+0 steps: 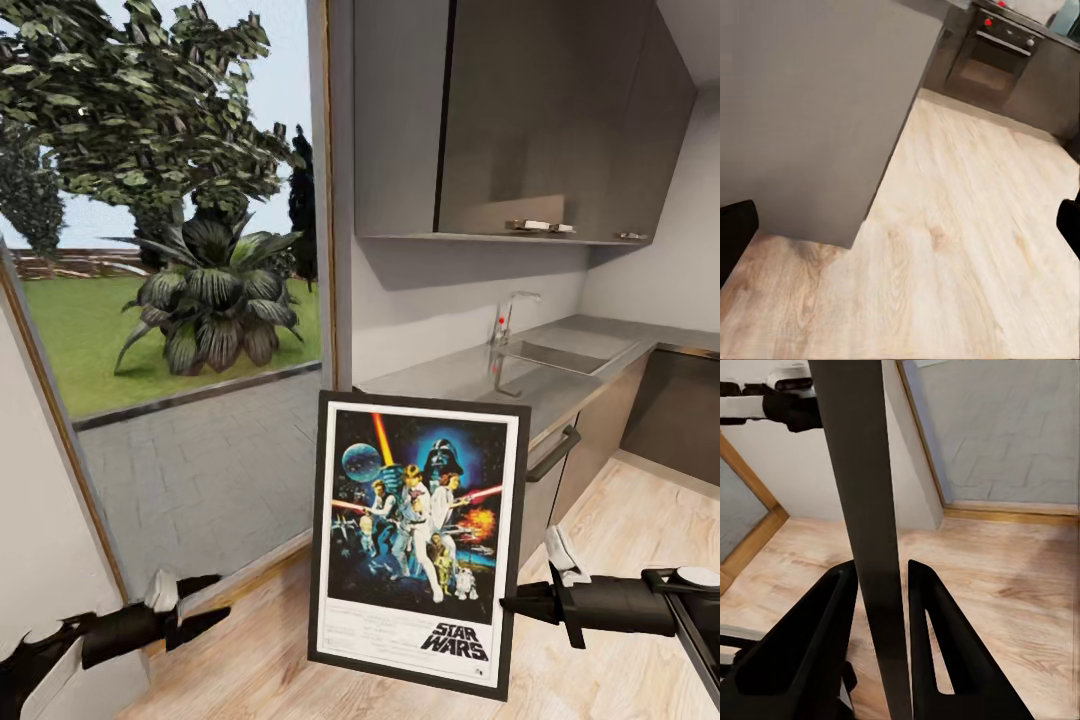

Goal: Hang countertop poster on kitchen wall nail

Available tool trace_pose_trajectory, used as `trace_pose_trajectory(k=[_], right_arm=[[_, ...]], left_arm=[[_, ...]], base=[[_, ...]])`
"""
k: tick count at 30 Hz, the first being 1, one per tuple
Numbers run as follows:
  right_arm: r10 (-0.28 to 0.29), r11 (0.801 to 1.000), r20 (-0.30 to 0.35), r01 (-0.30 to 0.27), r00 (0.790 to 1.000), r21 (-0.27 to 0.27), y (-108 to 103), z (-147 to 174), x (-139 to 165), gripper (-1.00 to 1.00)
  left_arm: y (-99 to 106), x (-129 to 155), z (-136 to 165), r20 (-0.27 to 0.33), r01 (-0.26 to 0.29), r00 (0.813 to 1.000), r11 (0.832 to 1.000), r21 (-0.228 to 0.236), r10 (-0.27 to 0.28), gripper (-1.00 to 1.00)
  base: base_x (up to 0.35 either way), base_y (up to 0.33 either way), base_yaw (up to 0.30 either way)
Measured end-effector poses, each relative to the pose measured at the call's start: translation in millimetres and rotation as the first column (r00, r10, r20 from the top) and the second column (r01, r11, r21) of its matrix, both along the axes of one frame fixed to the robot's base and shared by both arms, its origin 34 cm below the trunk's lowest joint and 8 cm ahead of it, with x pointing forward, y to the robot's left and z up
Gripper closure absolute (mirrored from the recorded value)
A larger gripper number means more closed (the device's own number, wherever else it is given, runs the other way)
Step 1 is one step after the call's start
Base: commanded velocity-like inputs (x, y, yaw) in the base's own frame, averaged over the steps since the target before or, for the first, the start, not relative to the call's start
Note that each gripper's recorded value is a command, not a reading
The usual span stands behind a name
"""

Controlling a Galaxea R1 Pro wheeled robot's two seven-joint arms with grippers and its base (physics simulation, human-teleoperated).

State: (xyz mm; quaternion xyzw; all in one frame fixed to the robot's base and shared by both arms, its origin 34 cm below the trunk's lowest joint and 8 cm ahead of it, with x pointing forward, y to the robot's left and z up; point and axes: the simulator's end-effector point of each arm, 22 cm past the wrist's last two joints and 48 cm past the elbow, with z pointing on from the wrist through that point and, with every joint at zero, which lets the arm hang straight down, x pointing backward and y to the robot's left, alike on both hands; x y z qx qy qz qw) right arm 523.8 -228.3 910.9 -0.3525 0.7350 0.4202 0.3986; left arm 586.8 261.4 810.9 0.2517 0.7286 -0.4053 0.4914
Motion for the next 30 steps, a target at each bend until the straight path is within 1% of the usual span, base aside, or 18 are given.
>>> trace_pose_trajectory(k=[1,2,3,4,5,6,9,15,17,30], right_arm=[[0.002,1.000,0.006,-0.002,1.000,-0.002,0,0,0,1.00],[0.003,1.000,0.015,-0.003,1.000,-0.004,0,-1,0,1.00],[0.003,1.000,0.016,-0.003,1.000,-0.004,0,-1,0,1.00],[0.000,1.000,0.016,0.000,1.000,-0.005,-1,-1,0,1.00],[-0.004,1.000,0.017,0.004,1.000,-0.006,-1,-1,1,1.00],[-0.043,0.999,0.028,0.044,0.999,-0.011,-10,0,8,1.00],[-0.063,0.998,0.035,0.063,0.997,-0.013,-14,1,12,1.00],[-0.072,0.997,0.038,0.073,0.997,-0.017,-15,0,14,1.00],[-0.074,0.997,0.038,0.074,0.997,-0.017,-15,0,14,1.00],[-0.075,0.997,0.039,0.075,0.996,-0.013,-15,1,14,1.00]], left_arm=[[8,-2,-13,-0.012,-0.047,0.999,0.999,-0.024,0.047,-1.00],[-3,-1,-22,0.052,-0.113,0.992,0.989,-0.095,0.118,-1.00],[13,-23,-70,-0.079,-0.193,0.979,0.978,-0.076,0.187,-1.00],[20,-46,-103,-0.163,-0.239,0.960,0.970,-0.053,0.228,-1.00],[19,-50,-110,-0.171,-0.258,0.954,0.965,-0.052,0.246,-1.00],[21,-55,-120,-0.196,-0.325,0.931,0.943,-0.071,0.307,-1.00],[26,-53,-120,-0.206,-0.375,0.914,0.923,-0.093,0.350,-1.00],[23,-53,-120,-0.211,-0.378,0.912,0.921,-0.099,0.351,-1.00],[22,-53,-121,-0.212,-0.377,0.912,0.921,-0.100,0.351,-1.00],[22,-53,-122,-0.219,-0.380,0.910,0.920,-0.101,0.352,-1.00]], base=[[0.000,0.000,0.000],[0.000,0.000,0.000],[0.000,0.000,0.000],[0.000,0.000,0.000],[0.000,0.000,0.000],[0.000,0.000,0.013],[0.000,0.000,0.209],[0.000,0.000,0.271],[0.000,0.000,0.150],[0.000,0.000,0.019]])
